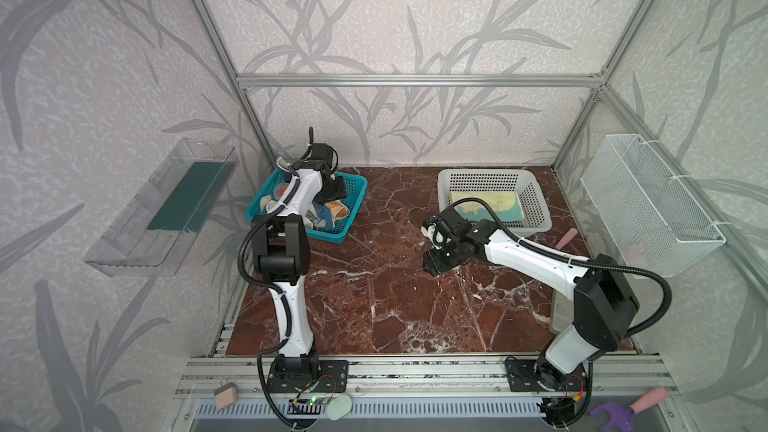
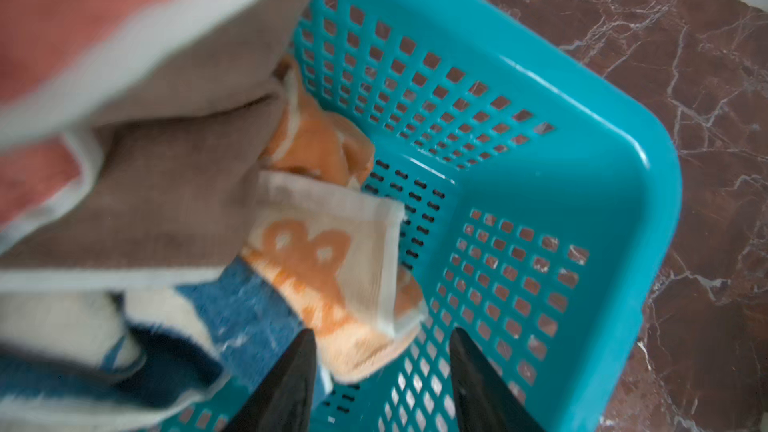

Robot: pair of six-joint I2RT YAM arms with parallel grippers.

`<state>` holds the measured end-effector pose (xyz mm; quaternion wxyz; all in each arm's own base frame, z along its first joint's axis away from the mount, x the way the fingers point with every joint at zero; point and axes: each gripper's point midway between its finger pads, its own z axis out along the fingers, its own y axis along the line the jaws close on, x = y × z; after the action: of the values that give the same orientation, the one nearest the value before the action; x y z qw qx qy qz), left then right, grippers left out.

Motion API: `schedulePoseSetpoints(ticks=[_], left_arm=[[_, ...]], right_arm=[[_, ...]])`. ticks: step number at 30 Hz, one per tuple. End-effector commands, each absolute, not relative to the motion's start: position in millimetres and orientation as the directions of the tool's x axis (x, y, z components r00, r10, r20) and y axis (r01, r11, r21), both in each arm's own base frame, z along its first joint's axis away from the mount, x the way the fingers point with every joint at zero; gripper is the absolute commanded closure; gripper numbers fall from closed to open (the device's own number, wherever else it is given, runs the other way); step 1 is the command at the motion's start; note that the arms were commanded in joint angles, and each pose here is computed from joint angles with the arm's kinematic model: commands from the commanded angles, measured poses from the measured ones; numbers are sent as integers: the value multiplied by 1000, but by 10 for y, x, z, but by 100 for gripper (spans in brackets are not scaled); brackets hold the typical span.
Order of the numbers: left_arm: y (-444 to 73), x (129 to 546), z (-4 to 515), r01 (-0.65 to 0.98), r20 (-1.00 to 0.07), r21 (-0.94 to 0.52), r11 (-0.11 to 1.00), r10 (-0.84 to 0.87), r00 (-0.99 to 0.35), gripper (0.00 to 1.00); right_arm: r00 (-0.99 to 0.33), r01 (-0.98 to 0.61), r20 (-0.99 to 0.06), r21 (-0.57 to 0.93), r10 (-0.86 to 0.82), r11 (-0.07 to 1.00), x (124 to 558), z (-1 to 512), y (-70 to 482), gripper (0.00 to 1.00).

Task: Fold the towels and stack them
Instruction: 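Grasp the orange bunny towel in the teal basket with the left gripper and lift it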

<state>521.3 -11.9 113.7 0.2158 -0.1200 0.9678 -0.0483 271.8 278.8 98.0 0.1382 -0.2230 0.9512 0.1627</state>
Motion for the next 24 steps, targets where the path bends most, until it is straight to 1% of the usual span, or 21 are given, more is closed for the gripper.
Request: schedulePoseSetpoints(ticks=[1, 3, 4, 6, 7, 8, 9, 10, 13, 16, 19, 22, 24], left_arm=[[-149, 5285, 1030, -218, -367, -155, 964, -261, -893, 44], [-105, 5322, 947, -230, -353, -125, 965, -260, -899, 45], [-90, 5328, 936, -230, -345, -113, 967, -255, -903, 50], [-80, 5327, 1026, -220, -343, -102, 970, -242, -908, 70], [-76, 5336, 1133, -213, -361, -101, 972, -235, -902, 81], [-63, 5343, 1266, -205, -388, -98, 974, -227, -893, 90], [-58, 5348, 1387, -194, -412, -96, 976, -216, -885, 96], [-57, 5346, 1563, -178, -441, -95, 979, -202, -875, 100], [-71, 5308, 2141, -140, -524, -104, 985, -174, -834, 100], [-118, 5238, 2816, -100, -626, -138, 985, -165, -763, 100], [-198, 5104, 3617, -55, -743, -201, 978, -189, -642, 100], [-316, 4921, 4390, 21, -846, -280, 960, -236, -477, 100], [-336, 4802, 4703, 44, -881, -305, 951, -264, -394, 100]], right_arm=[[-878, -431, -301, 161, -372, 888, 2901, 775, 2540, 42], [-886, -413, -289, 135, -363, 901, 3030, 708, 2394, 43], [-893, -396, -285, 130, -348, 909, 3112, 678, 2300, 44], [-900, -374, -287, 125, -327, 919, 3251, 651, 2161, 45], [-901, -365, -293, 116, -319, 924, 3331, 640, 2072, 45], [-903, -353, -301, 109, -308, 929, 3413, 634, 1992, 46], [-904, -344, -304, 106, -299, 933, 3472, 622, 1935, 47], [-908, -330, -309, 108, -284, 938, 3546, 621, 1868, 47], [-906, -314, -332, 116, -262, 942, 3731, 665, 1774, 47], [-891, -326, -362, 89, -274, 941, 3881, 728, 1726, 47], [-886, -318, -376, 72, -269, 945, 4032, 798, 1636, 48], [-881, -287, -411, 69, -235, 955, 4234, 902, 1496, 48], [-880, -268, -426, 78, -211, 960, 4333, 981, 1422, 49]])
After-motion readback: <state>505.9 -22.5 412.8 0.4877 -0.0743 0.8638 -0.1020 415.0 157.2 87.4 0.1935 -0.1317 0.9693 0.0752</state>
